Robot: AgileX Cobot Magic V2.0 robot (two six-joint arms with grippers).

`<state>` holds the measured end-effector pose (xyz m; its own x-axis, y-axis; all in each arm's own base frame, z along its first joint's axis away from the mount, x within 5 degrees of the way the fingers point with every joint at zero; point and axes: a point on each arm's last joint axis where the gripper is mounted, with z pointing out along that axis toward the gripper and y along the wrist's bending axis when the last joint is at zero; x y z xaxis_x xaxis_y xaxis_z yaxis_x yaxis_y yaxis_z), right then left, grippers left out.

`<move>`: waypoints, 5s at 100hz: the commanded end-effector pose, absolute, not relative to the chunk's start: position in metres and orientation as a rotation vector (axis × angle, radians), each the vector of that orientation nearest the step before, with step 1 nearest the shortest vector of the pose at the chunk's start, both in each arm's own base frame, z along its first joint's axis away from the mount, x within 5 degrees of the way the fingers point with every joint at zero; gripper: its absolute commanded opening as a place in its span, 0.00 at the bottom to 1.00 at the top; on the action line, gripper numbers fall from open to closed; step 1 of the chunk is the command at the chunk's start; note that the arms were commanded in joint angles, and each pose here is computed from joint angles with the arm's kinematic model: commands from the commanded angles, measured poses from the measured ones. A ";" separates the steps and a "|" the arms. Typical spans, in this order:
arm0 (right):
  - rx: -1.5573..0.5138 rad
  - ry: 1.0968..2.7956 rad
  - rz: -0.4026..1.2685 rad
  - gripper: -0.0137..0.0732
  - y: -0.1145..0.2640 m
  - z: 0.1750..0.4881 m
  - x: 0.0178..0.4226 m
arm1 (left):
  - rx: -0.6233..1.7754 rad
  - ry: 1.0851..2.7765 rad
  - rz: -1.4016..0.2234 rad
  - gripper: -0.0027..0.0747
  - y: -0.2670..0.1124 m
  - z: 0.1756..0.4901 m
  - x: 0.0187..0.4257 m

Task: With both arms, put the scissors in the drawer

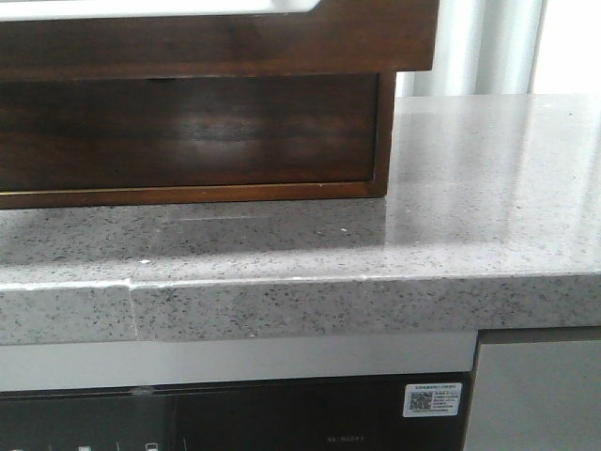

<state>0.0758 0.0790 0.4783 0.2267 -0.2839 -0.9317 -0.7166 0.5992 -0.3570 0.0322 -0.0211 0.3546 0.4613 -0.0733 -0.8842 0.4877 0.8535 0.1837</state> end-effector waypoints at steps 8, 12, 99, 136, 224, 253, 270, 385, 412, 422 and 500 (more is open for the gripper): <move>-0.723 1.239 0.344 0.04 0.054 0.451 0.056 | 0.366 1.119 -0.340 0.04 -0.019 0.358 0.035; -0.693 1.227 0.330 0.04 0.048 0.439 0.052 | 0.355 1.156 -0.327 0.04 -0.019 0.355 0.036; -0.450 1.306 0.225 0.04 0.021 0.249 0.040 | -0.028 1.213 -0.200 0.04 0.001 0.238 0.048; -0.456 1.314 0.227 0.04 0.022 0.248 0.040 | -0.017 1.271 -0.213 0.04 -0.001 0.226 0.051; -0.456 1.314 0.227 0.04 0.022 0.248 0.040 | -0.104 1.495 -0.036 0.04 0.002 0.206 0.054; -0.456 1.314 0.227 0.04 0.022 0.248 0.040 | -0.156 1.717 -0.001 0.04 0.004 0.185 0.053; -0.456 1.314 0.227 0.04 0.022 0.248 0.040 | -0.154 1.730 0.003 0.04 0.005 0.184 0.053; -0.451 1.300 0.169 0.04 0.019 0.249 0.041 | -0.154 1.733 0.003 0.04 0.005 0.183 0.053; -0.194 1.363 0.086 0.04 0.011 0.223 0.051 | -0.154 1.733 0.003 0.04 0.005 0.183 0.053; -0.096 1.397 0.005 0.04 0.004 0.212 0.054 | -0.154 1.733 0.003 0.04 0.005 0.183 0.053; 0.075 1.790 -0.149 0.04 -0.008 0.177 0.053 | -0.154 1.731 0.003 0.04 0.005 0.184 0.053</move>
<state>0.0533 -0.0078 0.1792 -0.2421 -0.0146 -0.9701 0.1279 0.9907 -0.0468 0.0533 0.0044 0.1825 -0.2263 -0.0948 -0.9694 -0.1053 0.9918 -0.0724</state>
